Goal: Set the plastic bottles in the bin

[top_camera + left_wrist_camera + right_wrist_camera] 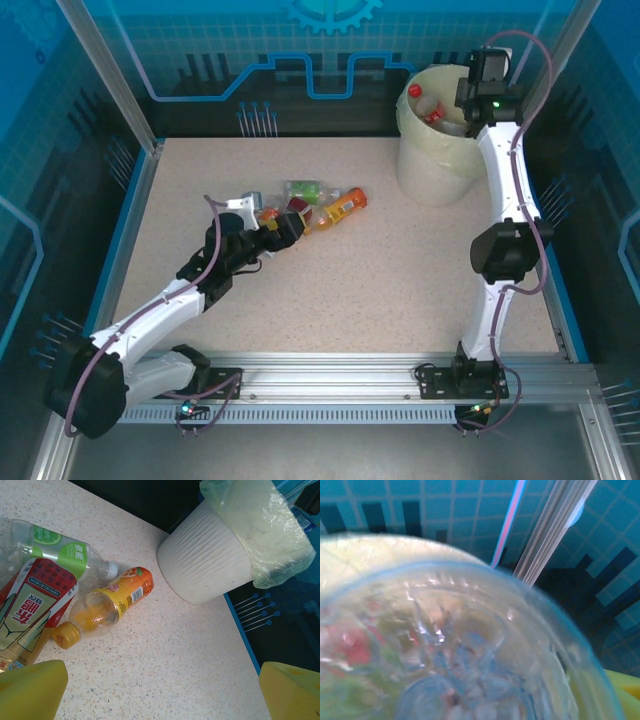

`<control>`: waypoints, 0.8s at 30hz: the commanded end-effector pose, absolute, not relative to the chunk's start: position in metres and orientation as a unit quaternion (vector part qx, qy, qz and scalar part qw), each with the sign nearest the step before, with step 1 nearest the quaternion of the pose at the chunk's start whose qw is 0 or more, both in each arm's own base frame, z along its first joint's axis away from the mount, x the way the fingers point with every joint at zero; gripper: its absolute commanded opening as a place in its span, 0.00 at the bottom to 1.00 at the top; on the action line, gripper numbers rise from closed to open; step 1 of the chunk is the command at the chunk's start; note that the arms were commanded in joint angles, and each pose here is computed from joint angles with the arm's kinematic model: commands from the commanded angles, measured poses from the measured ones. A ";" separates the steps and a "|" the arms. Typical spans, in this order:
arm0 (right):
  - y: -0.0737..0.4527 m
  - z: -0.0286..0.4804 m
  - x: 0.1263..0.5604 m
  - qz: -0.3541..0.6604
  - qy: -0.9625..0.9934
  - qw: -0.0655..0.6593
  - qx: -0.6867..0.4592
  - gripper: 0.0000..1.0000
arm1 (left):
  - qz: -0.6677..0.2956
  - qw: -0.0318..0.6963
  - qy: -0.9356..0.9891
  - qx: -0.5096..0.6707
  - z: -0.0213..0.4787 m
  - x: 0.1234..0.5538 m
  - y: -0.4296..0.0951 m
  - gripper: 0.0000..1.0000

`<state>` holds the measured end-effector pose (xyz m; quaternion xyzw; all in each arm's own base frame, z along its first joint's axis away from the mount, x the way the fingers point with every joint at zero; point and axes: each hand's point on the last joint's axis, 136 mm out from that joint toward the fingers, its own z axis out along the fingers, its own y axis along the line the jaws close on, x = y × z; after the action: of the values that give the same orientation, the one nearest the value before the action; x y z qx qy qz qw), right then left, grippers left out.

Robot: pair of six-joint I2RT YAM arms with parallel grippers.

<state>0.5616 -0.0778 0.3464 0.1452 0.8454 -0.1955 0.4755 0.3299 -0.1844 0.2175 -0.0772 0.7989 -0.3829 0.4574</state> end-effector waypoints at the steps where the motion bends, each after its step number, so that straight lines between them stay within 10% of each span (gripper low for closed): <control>1: -0.070 0.342 0.557 -0.172 0.861 0.459 0.137 0.96 | -0.376 0.450 0.805 -0.094 0.207 0.332 -0.178 0.99; 24: -0.023 0.388 0.550 0.004 0.850 0.514 0.117 1.00 | -0.370 0.438 0.814 -0.099 0.195 0.333 -0.178 0.99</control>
<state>0.5646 -0.0154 0.3469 0.0988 0.8724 -0.0043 0.4787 0.3319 -0.1839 0.2073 -0.0810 0.8065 -0.3767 0.4485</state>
